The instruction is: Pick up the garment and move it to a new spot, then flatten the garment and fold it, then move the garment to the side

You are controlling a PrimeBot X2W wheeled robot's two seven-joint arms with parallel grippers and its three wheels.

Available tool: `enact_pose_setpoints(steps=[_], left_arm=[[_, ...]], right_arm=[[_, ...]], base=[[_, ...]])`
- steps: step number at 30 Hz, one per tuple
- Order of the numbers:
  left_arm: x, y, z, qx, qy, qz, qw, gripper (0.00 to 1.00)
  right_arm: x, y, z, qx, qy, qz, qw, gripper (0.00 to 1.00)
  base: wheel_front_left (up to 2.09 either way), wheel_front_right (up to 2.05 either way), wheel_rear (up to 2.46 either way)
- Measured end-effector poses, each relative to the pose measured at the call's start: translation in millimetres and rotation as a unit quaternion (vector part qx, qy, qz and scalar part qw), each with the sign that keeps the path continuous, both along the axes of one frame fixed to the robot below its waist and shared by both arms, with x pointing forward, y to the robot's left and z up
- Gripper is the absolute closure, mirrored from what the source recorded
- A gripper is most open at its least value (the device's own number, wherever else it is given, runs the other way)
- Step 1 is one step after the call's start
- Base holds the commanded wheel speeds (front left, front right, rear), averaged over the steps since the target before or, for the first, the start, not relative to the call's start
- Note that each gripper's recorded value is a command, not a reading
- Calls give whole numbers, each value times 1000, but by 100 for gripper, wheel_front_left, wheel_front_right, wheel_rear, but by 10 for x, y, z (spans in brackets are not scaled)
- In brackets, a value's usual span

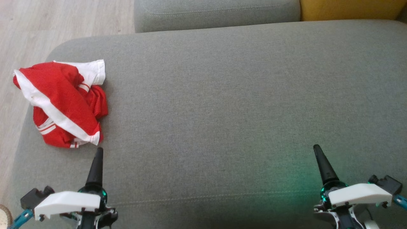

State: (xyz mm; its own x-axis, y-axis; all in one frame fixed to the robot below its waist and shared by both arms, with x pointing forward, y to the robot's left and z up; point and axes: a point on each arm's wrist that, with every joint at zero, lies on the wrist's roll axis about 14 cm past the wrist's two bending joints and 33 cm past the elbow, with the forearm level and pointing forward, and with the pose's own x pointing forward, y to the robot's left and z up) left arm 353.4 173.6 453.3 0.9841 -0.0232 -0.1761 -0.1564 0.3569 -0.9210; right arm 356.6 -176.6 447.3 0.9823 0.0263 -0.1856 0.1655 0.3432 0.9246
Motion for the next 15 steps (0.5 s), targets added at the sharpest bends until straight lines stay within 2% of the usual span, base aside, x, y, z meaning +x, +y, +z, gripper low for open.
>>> enact_pose_setpoints(steps=[15], left_arm=[[22, -111, 109, 107, -18, -27, 994, 0]], right_arm=[[39, 136, 156, -101, -32, 33, 994, 0]], base=[[0, 0, 0]])
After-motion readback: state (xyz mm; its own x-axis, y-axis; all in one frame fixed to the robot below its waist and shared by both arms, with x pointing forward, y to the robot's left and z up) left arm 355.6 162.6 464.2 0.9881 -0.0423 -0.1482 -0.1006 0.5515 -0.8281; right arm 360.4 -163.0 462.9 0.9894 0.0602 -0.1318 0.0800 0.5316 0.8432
